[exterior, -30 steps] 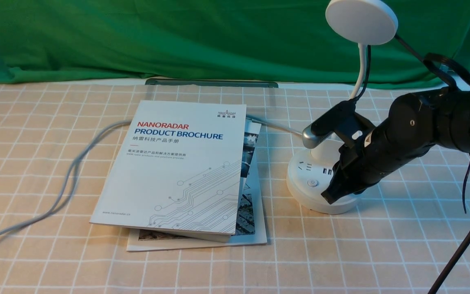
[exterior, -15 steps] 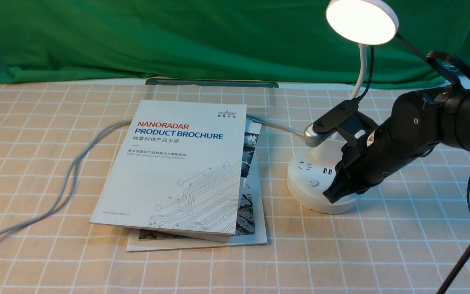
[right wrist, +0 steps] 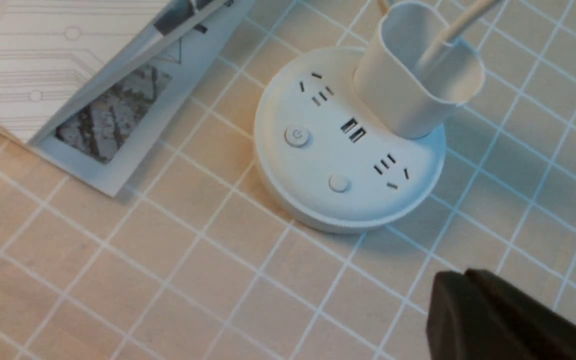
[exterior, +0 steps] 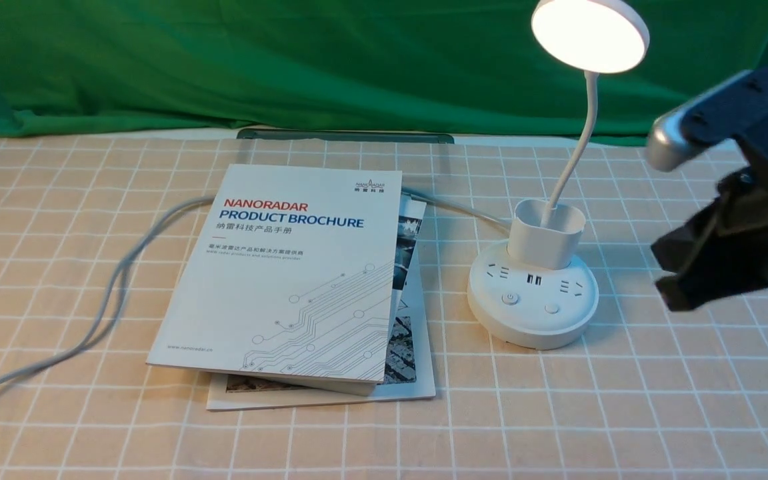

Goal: Turn on the table lamp on the light coffee tablecloth with your hand.

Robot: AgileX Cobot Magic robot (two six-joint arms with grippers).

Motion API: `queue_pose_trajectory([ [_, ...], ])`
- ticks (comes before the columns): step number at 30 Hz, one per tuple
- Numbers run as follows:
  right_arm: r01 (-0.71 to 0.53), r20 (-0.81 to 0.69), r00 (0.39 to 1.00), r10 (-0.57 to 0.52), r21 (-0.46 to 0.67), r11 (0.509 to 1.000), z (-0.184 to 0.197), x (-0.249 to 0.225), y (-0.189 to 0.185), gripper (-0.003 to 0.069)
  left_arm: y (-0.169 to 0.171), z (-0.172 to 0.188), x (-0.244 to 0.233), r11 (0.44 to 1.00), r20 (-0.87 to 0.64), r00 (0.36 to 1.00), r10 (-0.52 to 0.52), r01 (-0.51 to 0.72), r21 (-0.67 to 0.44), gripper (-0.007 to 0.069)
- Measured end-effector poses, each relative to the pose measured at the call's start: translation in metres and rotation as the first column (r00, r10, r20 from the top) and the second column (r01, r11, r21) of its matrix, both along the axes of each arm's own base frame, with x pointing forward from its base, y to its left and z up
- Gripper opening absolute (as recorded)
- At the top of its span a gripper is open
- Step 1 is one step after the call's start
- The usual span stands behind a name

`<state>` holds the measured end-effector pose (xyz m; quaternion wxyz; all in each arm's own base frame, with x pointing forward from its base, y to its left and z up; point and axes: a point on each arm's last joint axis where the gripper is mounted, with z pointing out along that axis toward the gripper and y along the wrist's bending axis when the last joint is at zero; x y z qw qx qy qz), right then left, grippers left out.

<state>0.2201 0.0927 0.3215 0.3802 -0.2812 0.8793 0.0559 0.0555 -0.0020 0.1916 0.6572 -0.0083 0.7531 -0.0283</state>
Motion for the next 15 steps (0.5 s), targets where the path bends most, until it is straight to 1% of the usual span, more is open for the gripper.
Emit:
queue_pose_trajectory([
  [1,0.007,0.048,0.999,-0.008,0.024,1.000,0.005,-0.018,-0.007,0.0030,0.000,0.000,0.000,1.000,0.000,1.000,0.000,0.000,0.000,0.0021],
  [5,0.020,0.155,0.987,-0.035,0.095,0.995,0.015,-0.063,-0.025,0.0030,0.000,0.000,0.000,1.000,0.000,1.000,0.000,0.000,0.000,0.0021],
  [8,0.018,0.250,0.967,-0.057,0.153,0.988,0.023,-0.095,-0.038,0.0030,0.000,0.000,0.000,1.000,0.000,1.000,0.000,0.000,0.000,0.0021],
  [11,0.005,0.345,0.936,-0.074,0.199,0.980,0.023,-0.120,-0.048,0.0034,0.000,0.000,0.000,1.000,0.000,1.000,0.000,0.000,0.000,0.0021],
  [15,-0.010,0.422,0.902,-0.092,0.233,0.972,0.017,-0.141,-0.057,0.0037,0.000,0.000,0.000,1.000,0.000,1.000,0.000,0.000,0.000,0.0021],
])
